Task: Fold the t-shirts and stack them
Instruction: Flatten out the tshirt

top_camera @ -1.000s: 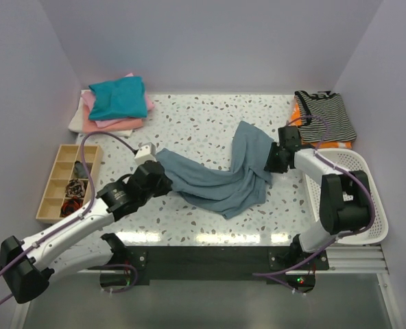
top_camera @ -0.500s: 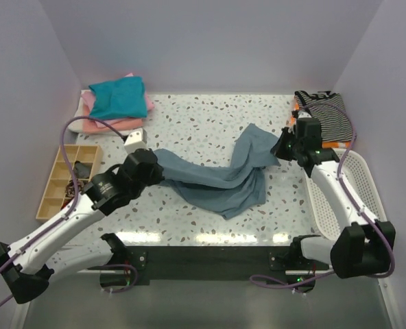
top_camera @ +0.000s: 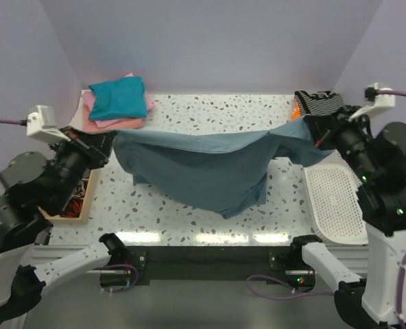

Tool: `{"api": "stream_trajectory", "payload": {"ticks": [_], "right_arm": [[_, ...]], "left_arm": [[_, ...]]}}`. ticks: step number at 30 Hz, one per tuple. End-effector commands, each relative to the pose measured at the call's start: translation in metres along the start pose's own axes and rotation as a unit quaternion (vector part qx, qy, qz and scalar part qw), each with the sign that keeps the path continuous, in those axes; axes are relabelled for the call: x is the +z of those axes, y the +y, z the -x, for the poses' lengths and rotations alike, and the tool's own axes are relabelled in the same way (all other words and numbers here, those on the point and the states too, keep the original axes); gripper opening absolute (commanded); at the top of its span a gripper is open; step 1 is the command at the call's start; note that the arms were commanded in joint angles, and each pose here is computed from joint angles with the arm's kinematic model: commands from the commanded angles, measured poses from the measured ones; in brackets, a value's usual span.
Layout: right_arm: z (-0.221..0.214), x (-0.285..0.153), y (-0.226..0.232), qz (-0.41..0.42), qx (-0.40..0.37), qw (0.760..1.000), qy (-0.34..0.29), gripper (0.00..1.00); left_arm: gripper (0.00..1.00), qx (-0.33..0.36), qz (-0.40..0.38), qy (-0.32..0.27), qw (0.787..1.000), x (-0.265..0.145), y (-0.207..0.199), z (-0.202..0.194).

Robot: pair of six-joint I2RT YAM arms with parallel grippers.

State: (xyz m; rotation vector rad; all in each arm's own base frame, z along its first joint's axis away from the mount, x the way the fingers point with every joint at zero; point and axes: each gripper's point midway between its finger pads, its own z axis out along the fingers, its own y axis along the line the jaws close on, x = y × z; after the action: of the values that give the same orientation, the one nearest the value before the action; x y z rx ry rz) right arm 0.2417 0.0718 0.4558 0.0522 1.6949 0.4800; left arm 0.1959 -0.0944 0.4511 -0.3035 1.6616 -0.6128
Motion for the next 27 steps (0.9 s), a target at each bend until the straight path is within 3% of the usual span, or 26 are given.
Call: {"api": "stream_trajectory", "payload": {"ticks": [1, 3, 10, 14, 17, 22, 27], "right_arm": [[0.05, -0.088, 0.041, 0.049, -0.036, 0.996, -0.064, 0.0], [0.054, -0.113, 0.052, 0.064, -0.05, 0.995, -0.064, 0.0], [0.095, -0.202, 0.114, 0.184, -0.069, 0.967, -0.16, 0.0], [0.108, -0.227, 0.136, 0.235, -0.07, 0.949, -0.196, 0.0], [0.105, -0.199, 0.127, 0.22, -0.06, 0.957, -0.177, 0.0], [0.058, -0.079, 0.069, 0.128, -0.013, 0.988, -0.082, 0.0], [-0.004, 0.031, 0.011, 0.05, 0.016, 0.999, -0.003, 0.0]], "left_arm": [[0.0, 0.011, -0.088, -0.005, 0.996, -0.033, -0.024, 0.027], [0.0, -0.002, -0.132, -0.011, 0.991, -0.053, -0.033, 0.037], [0.0, -0.018, -0.266, -0.046, 0.963, -0.124, -0.062, 0.086], [0.0, -0.021, -0.27, -0.069, 0.96, -0.141, -0.061, 0.104], [0.0, -0.016, -0.239, -0.059, 0.969, -0.127, -0.054, 0.094], [0.0, 0.009, -0.157, -0.006, 0.988, -0.064, -0.04, 0.041], [0.0, 0.032, -0.016, 0.007, 0.999, 0.01, 0.002, -0.015]]}}
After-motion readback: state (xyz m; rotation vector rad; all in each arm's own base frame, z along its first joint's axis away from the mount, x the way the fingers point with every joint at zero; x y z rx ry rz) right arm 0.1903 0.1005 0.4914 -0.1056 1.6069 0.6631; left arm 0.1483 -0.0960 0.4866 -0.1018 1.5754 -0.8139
